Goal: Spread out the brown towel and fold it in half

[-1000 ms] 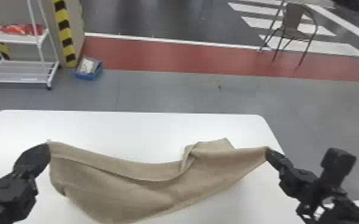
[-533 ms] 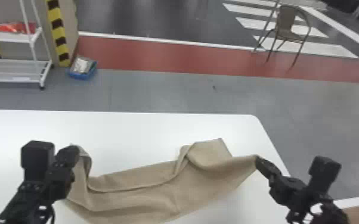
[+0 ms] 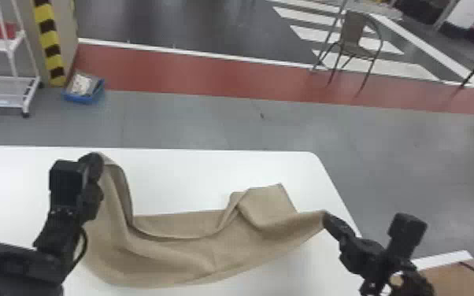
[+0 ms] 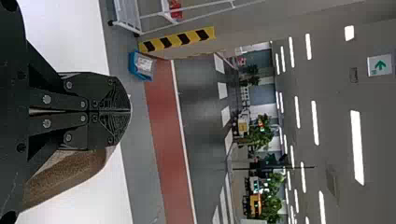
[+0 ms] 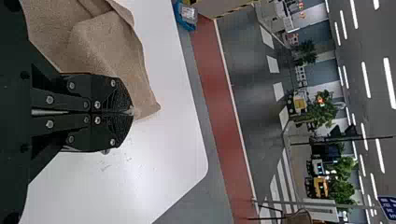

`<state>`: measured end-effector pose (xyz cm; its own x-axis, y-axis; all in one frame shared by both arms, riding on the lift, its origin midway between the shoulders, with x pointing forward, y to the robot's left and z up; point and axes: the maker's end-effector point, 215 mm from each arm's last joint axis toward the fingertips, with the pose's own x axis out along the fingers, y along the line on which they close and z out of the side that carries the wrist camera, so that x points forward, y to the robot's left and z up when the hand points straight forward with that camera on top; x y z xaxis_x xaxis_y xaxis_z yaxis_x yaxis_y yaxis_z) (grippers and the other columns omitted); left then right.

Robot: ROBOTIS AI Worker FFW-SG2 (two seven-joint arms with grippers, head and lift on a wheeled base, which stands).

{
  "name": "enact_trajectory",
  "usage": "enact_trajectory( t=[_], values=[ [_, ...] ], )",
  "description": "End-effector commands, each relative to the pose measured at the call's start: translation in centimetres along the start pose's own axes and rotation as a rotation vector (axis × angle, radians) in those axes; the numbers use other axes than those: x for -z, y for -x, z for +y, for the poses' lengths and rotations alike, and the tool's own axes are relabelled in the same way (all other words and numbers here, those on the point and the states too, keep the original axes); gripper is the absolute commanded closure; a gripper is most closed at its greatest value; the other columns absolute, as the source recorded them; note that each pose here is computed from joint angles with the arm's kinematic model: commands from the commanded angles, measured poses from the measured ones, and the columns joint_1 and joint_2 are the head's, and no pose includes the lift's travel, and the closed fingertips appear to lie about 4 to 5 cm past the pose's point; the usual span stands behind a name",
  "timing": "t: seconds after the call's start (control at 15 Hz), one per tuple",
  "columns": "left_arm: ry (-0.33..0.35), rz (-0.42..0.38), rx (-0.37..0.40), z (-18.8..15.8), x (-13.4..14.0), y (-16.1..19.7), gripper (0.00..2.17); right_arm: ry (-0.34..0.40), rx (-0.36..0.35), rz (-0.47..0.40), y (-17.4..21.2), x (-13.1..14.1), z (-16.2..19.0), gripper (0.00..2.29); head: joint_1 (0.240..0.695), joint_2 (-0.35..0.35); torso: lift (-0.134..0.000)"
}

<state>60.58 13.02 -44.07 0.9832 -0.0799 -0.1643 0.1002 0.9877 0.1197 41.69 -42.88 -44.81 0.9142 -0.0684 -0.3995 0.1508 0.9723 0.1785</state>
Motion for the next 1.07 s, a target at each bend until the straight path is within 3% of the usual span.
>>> enact_trajectory(
  t=[0.0,0.07,0.2,0.4,0.6,0.73,0.87,1.0],
  values=[
    [-0.019,0.006,0.016,-0.4,0.8,-2.3,0.45,-0.003,-0.002,0.007,-0.5,0.6,0.1,1.77,0.695,-0.313,0.000],
    [-0.025,0.004,0.018,-0.1,1.3,-1.7,0.00,-0.003,-0.005,0.004,-0.9,0.6,0.3,1.77,0.695,-0.311,0.000],
    [-0.031,-0.006,-0.002,0.9,2.3,0.6,0.00,-0.003,-0.012,0.002,-1.4,0.4,0.8,1.77,0.695,-0.308,0.000],
    [-0.047,0.025,-0.065,6.0,4.7,2.9,0.03,-0.005,-0.030,0.005,-2.3,0.5,1.8,1.77,0.695,-0.282,0.000],
    [-0.077,0.161,-0.082,9.2,9.1,4.8,0.04,-0.005,-0.041,0.002,-3.0,0.7,2.5,1.77,0.695,-0.232,0.000],
    [-0.022,0.332,-0.051,11.2,13.1,7.5,0.05,-0.008,-0.045,0.000,-3.1,0.8,2.5,1.77,0.695,-0.199,0.000],
    [0.011,0.329,-0.038,11.5,12.7,9.4,0.05,-0.006,-0.045,0.003,-3.1,1.0,2.5,1.77,0.695,-0.175,0.000],
    [0.114,0.351,-0.002,12.1,12.1,11.6,0.10,-0.008,-0.042,0.004,-3.0,1.0,2.3,1.77,0.695,-0.166,0.000]
  ],
)
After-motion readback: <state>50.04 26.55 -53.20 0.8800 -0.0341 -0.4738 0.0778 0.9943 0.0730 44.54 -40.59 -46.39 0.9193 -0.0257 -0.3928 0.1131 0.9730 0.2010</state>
